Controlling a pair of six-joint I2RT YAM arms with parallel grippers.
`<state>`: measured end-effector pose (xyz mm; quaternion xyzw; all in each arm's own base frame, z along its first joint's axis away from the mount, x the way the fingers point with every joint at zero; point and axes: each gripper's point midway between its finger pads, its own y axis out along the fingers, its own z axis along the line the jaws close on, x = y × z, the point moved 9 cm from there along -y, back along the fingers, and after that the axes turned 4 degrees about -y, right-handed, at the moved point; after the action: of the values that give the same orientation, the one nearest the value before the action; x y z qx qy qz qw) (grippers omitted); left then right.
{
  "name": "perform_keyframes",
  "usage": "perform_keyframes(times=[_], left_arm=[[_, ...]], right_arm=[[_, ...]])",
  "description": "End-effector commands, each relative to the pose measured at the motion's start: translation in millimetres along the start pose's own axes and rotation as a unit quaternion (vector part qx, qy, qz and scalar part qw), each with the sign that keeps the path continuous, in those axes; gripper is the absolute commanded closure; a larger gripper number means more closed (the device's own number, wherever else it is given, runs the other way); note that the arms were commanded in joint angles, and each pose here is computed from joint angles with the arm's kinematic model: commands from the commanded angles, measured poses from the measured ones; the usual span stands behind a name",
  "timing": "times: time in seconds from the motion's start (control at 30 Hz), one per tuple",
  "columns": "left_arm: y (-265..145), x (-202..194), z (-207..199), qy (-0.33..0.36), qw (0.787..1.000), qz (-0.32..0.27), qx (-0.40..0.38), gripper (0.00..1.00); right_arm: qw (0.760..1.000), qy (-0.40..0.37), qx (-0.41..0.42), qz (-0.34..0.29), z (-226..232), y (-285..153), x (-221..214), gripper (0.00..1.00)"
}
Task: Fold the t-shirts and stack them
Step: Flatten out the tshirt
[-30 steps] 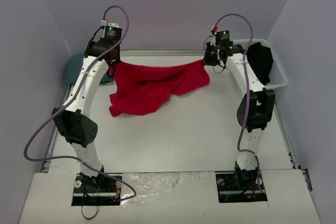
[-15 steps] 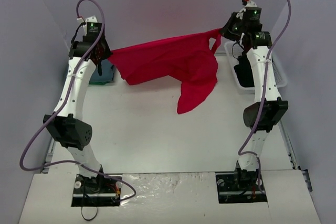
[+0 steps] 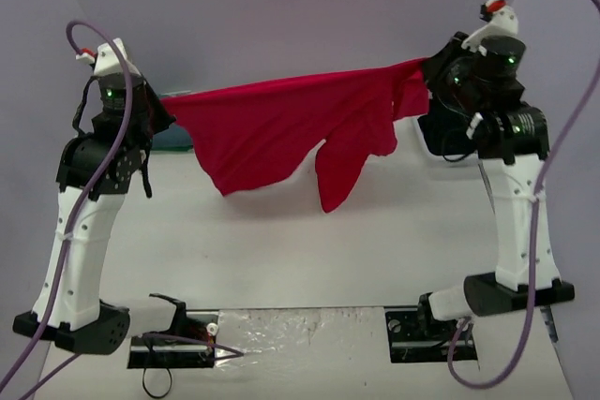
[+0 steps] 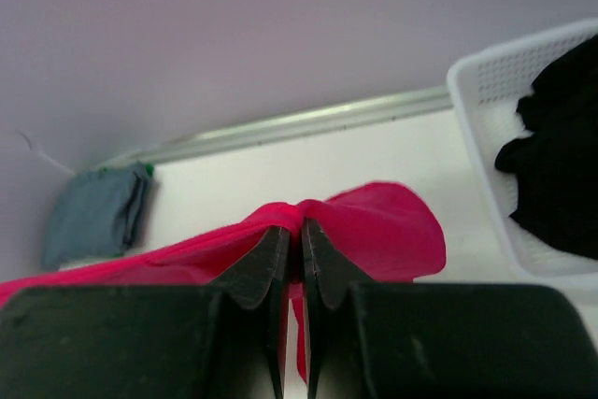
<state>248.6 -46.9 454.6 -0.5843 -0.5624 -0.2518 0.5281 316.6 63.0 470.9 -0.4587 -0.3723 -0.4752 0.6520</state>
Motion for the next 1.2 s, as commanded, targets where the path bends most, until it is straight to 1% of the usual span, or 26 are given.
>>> perform_keyframes(times=[0.0, 0.03, 0.1, 0.2, 0.3, 0.47, 0.5, 0.57, 0.6, 0.67, 0.77, 0.87, 0.9, 0.97, 1.0, 1.03, 1.07, 1.1, 1.13, 1.17], left_arm=[[-16, 16, 1, -0.018, 0.998, -0.065, -0.003, 0.98], [-18, 19, 1, -0.016, 0.997, -0.069, 0.000, 0.98], [-16, 24, 0, -0.008, 0.997, -0.075, 0.008, 0.98], [-5, 23, -5, 0.005, 0.997, -0.071, 0.015, 0.98], [9, 22, -13, 0.011, 0.998, -0.064, 0.017, 0.98], [35, 16, -26, 0.045, 0.998, -0.047, 0.022, 0.98], [45, 11, -29, 0.051, 0.998, -0.039, 0.026, 0.98], [56, 5, -32, 0.064, 0.997, -0.026, 0.029, 0.98], [70, -3, -36, 0.072, 0.997, -0.012, 0.035, 0.98], [89, -14, -42, 0.083, 0.996, 0.012, 0.040, 0.98], [103, -12, -51, 0.084, 0.996, 0.017, 0.035, 0.98], [101, 6, -58, 0.077, 0.997, -0.009, 0.025, 0.98], [95, 18, -62, 0.066, 0.997, -0.026, 0.016, 0.98], [87, 28, -65, 0.053, 0.998, -0.041, 0.001, 0.98], [76, 34, -65, 0.045, 0.998, -0.049, -0.010, 0.98], [71, 34, -66, 0.043, 0.998, -0.049, -0.017, 0.98], [57, 40, -63, 0.038, 0.997, -0.060, -0.026, 0.98], [51, 40, -62, 0.038, 0.997, -0.062, -0.029, 0.98], [48, 33, -60, 0.048, 0.997, -0.055, -0.026, 0.98], [44, 32, -57, 0.049, 0.997, -0.057, -0.027, 0.98]], right_arm=[[0.992, 0.008, -0.080, -0.096, -16, -32, 28, 1.00], [0.989, 0.011, -0.092, -0.113, -17, -41, 33, 1.00], [0.987, 0.009, -0.099, -0.125, -18, -44, 35, 1.00], [0.986, 0.003, -0.110, -0.122, -21, -34, 32, 1.00], [0.988, 0.001, -0.117, -0.102, -25, -9, 23, 1.00], [0.991, -0.007, -0.117, -0.072, -29, 30, 7, 1.00], [0.991, -0.010, -0.117, -0.061, -30, 44, 2, 1.00], [0.992, -0.015, -0.113, -0.054, -32, 57, 0, 1.00], [0.993, -0.018, -0.114, -0.037, -35, 74, -8, 1.00], [0.993, -0.020, -0.110, -0.030, -36, 86, -9, 1.00], [0.995, -0.014, -0.094, -0.041, -32, 107, 3, 1.00], [0.996, -0.002, -0.070, -0.058, -26, 112, 18, 1.00], [0.996, 0.006, -0.063, -0.064, -23, 114, 22, 1.00], [0.995, 0.012, -0.037, -0.094, -14, 103, 42, 1.00], [0.993, 0.015, -0.032, -0.110, -10, 93, 51, 1.00], [0.993, 0.017, -0.028, -0.117, -8, 87, 54, 1.00], [0.992, 0.016, -0.027, -0.123, -7, 80, 57, 1.00], [0.990, 0.015, -0.020, -0.135, -3, 62, 64, 1.00], [0.990, 0.009, -0.019, -0.137, -2, 55, 64, 1.00], [0.992, 0.004, -0.024, -0.124, -4, 54, 55, 1.00]])
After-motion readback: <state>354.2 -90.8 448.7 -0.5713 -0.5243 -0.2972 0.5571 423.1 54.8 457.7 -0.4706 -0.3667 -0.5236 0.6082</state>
